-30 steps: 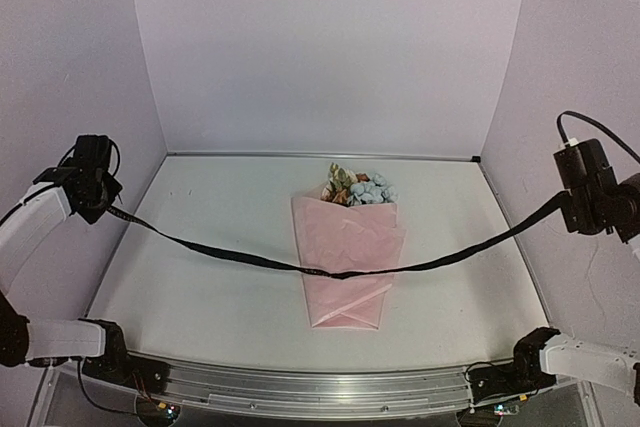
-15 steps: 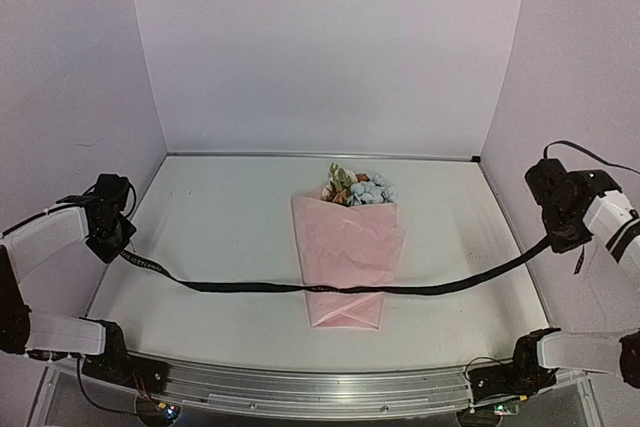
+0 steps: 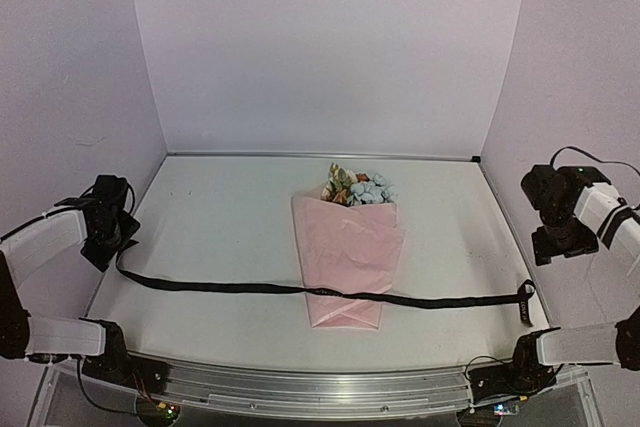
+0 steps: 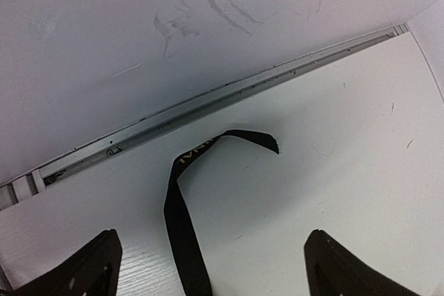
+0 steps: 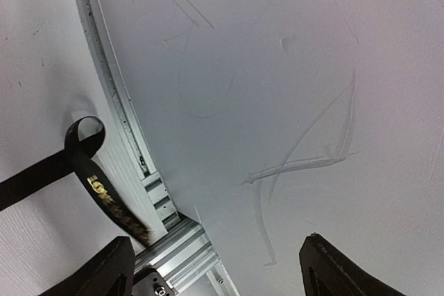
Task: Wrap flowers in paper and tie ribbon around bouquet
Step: Straighten the ribbon at the center of the board, then pick up the folded bouquet from the center of the board.
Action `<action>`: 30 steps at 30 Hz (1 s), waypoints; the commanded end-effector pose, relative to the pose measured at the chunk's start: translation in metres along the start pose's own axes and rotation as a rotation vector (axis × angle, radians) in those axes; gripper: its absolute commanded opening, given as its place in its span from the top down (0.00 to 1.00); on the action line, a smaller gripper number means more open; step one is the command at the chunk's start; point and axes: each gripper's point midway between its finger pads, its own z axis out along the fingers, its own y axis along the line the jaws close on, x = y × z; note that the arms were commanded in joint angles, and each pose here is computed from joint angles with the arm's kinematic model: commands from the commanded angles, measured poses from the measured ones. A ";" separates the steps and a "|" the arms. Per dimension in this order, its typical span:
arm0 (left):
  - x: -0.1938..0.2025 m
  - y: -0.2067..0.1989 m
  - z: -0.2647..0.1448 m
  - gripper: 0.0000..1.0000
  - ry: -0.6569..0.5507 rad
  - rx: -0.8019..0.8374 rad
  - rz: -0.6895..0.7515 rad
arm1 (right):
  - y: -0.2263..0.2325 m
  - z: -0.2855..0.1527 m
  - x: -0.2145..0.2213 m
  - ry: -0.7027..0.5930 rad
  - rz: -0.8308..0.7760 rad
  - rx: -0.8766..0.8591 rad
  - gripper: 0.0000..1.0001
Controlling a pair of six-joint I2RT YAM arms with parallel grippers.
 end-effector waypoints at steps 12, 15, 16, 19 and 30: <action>0.056 -0.148 -0.082 0.07 0.186 0.634 0.368 | 0.117 -0.062 0.015 0.193 0.193 -0.733 0.02; 0.112 -0.169 -0.098 0.10 0.300 0.739 0.476 | 0.166 -0.074 0.008 0.176 0.171 -0.870 0.02; 0.131 -0.176 -0.106 0.12 0.344 0.786 0.505 | 0.181 -0.079 0.005 0.162 0.150 -0.898 0.02; 0.181 -0.189 -0.125 0.18 0.472 0.906 0.594 | 0.225 -0.097 -0.003 0.136 0.097 -0.991 0.03; 0.300 -0.206 -0.172 0.33 0.676 1.139 0.857 | 0.342 -0.126 -0.014 0.204 0.045 -1.154 0.11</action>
